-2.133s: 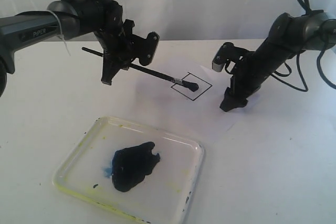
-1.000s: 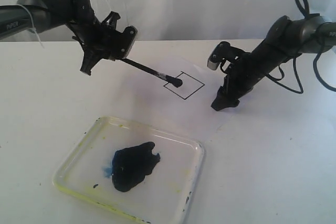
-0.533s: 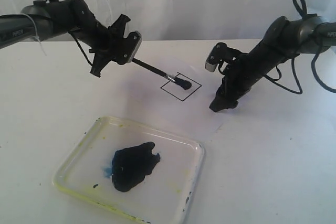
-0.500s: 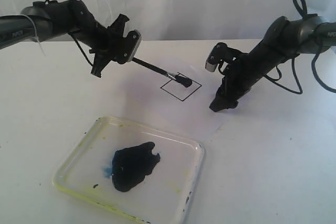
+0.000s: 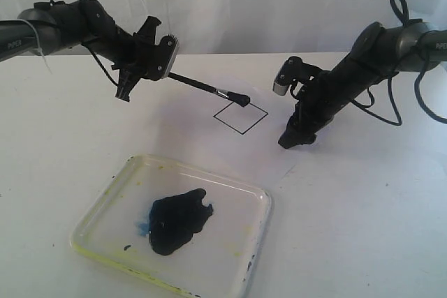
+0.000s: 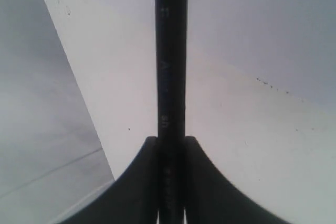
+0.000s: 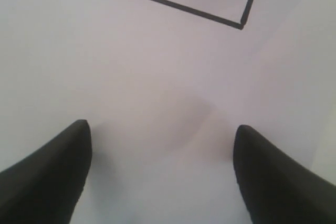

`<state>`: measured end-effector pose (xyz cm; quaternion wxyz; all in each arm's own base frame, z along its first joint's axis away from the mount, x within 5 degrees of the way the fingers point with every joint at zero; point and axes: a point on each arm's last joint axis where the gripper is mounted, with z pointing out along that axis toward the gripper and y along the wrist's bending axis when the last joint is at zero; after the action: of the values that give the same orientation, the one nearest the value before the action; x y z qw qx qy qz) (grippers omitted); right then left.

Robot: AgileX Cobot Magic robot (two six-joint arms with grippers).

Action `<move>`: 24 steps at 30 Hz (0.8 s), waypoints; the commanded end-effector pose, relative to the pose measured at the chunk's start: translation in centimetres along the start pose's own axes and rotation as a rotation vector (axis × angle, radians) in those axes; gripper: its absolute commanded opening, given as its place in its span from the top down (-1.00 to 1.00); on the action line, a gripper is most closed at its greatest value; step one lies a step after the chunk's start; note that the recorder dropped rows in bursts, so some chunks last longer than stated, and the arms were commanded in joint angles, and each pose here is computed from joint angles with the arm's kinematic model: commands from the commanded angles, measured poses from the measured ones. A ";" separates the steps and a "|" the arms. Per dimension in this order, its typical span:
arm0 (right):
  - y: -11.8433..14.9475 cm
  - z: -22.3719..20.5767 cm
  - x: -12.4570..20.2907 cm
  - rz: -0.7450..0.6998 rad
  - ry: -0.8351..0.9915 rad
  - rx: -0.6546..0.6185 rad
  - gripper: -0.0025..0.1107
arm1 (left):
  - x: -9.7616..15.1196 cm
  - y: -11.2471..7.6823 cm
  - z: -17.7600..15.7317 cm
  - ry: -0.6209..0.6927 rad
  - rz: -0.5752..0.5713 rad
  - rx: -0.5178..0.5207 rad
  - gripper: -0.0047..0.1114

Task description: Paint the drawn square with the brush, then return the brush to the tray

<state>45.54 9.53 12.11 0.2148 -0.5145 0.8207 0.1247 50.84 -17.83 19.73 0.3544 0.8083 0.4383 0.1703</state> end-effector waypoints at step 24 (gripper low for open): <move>0.1 0.8 0.6 -0.012 0.025 -0.009 -0.29 | -1.9 -0.4 3.1 0.035 0.169 -0.078 0.92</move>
<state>45.56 9.53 12.12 0.2158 -0.5138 0.8210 0.1244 51.62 -19.86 16.57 0.3700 0.7959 0.4334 0.2046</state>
